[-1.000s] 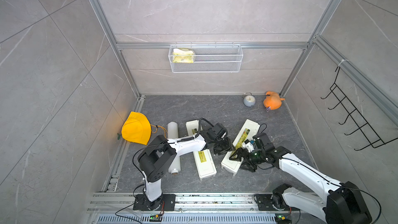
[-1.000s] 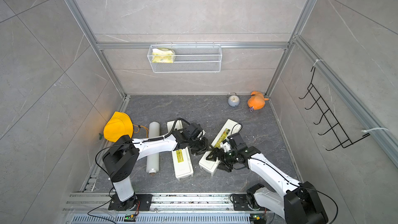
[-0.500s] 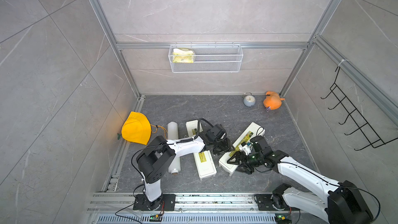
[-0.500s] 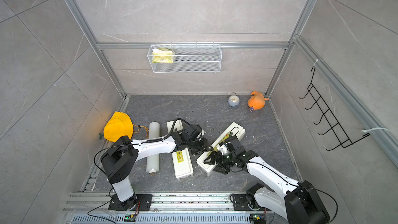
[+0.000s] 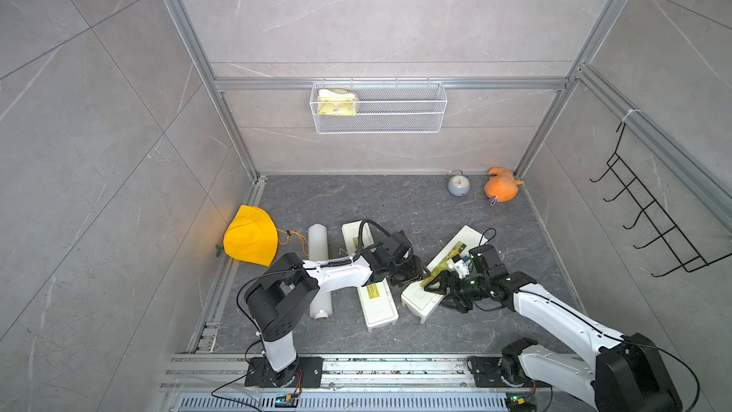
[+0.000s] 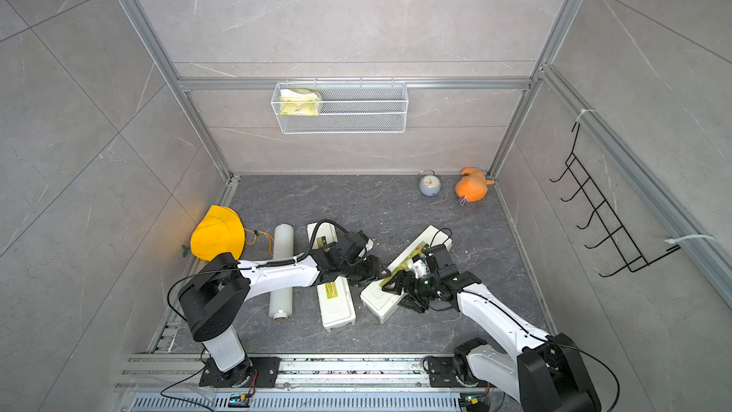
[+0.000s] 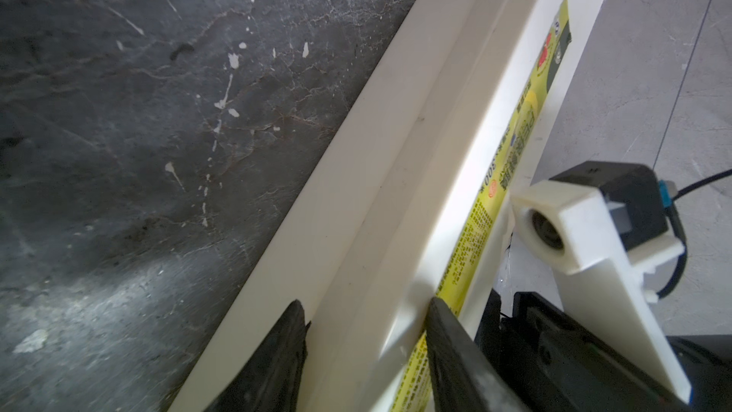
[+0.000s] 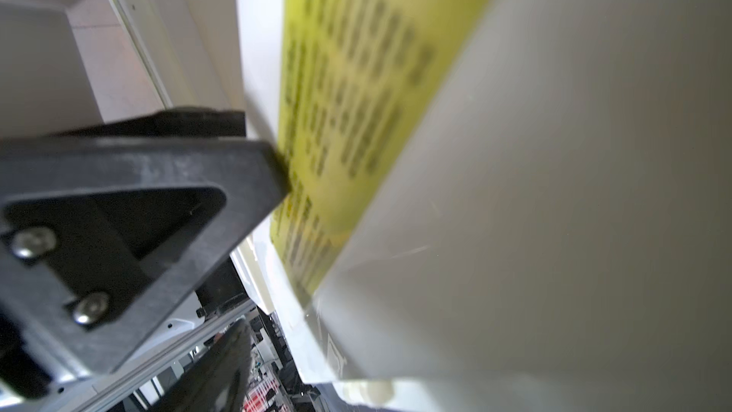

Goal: Put plastic wrap rolls into dispensers
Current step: Close the lid on the plastic wrap cutting box.

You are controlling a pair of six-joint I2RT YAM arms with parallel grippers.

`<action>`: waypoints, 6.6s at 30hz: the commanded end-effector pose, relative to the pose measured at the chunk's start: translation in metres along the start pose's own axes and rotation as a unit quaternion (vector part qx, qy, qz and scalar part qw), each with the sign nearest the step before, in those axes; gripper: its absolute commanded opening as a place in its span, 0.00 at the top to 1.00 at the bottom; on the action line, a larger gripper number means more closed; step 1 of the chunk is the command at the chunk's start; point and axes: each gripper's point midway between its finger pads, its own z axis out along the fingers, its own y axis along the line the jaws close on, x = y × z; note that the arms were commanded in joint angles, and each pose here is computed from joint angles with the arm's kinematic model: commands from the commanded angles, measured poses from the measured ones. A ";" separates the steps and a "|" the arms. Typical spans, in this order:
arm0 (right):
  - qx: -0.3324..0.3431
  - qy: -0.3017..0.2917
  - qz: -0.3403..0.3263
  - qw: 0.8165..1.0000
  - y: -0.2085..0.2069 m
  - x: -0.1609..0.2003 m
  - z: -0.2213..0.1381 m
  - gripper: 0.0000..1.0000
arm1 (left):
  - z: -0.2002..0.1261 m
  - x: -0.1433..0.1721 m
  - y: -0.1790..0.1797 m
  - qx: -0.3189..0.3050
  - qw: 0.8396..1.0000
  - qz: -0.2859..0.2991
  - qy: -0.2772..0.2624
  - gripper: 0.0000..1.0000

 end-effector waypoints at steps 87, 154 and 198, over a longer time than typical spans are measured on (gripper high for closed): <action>-0.102 -0.151 -0.080 0.980 0.037 -0.268 -0.032 0.32 | 0.102 -0.079 0.092 -0.180 0.973 -0.007 0.146 0.45; 0.095 -0.032 0.064 0.993 -0.068 0.005 -0.055 0.22 | 0.047 0.077 0.010 -0.092 0.974 -0.002 0.209 0.43; 0.116 -0.088 -0.005 0.989 -0.056 -0.071 -0.050 0.30 | 0.067 0.075 0.064 -0.176 0.957 -0.010 0.232 0.45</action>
